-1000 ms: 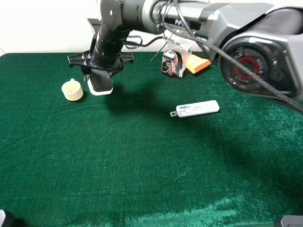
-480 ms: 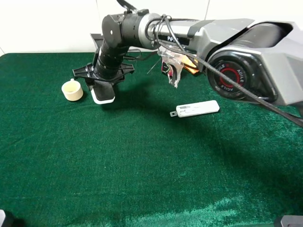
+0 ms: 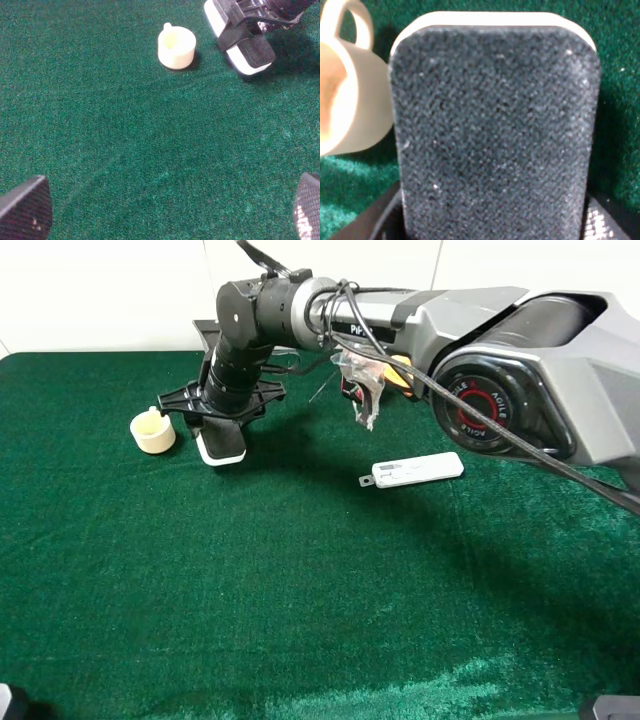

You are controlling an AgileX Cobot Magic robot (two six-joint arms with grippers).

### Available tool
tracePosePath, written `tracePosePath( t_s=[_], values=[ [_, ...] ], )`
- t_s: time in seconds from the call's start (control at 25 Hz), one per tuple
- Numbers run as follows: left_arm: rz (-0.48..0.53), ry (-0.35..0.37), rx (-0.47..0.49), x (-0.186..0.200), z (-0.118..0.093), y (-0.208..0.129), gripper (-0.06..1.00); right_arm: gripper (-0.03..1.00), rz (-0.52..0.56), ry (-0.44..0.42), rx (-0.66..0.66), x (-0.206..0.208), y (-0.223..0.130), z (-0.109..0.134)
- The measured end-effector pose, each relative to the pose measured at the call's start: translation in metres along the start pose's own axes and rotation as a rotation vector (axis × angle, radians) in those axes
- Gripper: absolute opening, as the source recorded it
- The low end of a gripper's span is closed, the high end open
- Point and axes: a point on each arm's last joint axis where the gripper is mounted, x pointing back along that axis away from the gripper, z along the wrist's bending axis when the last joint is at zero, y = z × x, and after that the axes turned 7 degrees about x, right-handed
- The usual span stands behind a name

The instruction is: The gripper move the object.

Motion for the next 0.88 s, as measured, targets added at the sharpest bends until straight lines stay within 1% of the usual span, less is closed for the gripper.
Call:
tracePosePath(
  t_s=[0.16, 0.2, 0.32, 0.36, 0.48, 0.72, 0.88],
  values=[
    [0.000, 0.000, 0.000, 0.0000, 0.0000, 0.0000, 0.98, 0.46, -0.001, -0.010, 0.011, 0.0000, 0.0000, -0.0009],
    [0.000, 0.000, 0.000, 0.0000, 0.0000, 0.0000, 0.98, 0.48, -0.001, -0.012, 0.014, 0.0000, 0.0001, -0.0011],
    [0.000, 0.000, 0.000, 0.0000, 0.0000, 0.0000, 0.98, 0.63, -0.002, -0.015, 0.016, 0.0000, 0.0002, -0.0013],
    [0.000, 0.000, 0.000, 0.0000, 0.0000, 0.0000, 0.98, 0.63, -0.002, -0.015, 0.016, 0.0000, 0.0002, -0.0013],
    [0.000, 0.000, 0.000, 0.0000, 0.0000, 0.0000, 0.98, 0.69, -0.002, -0.015, 0.016, 0.0000, 0.0002, -0.0013],
    [0.000, 0.000, 0.000, 0.0000, 0.0000, 0.0000, 0.98, 0.70, 0.007, -0.015, 0.016, 0.0010, -0.0001, -0.0011],
    [0.000, 0.000, 0.000, 0.0000, 0.0000, 0.0000, 0.98, 0.70, 0.023, -0.014, 0.019, 0.0092, 0.0012, 0.0006]
  ],
)
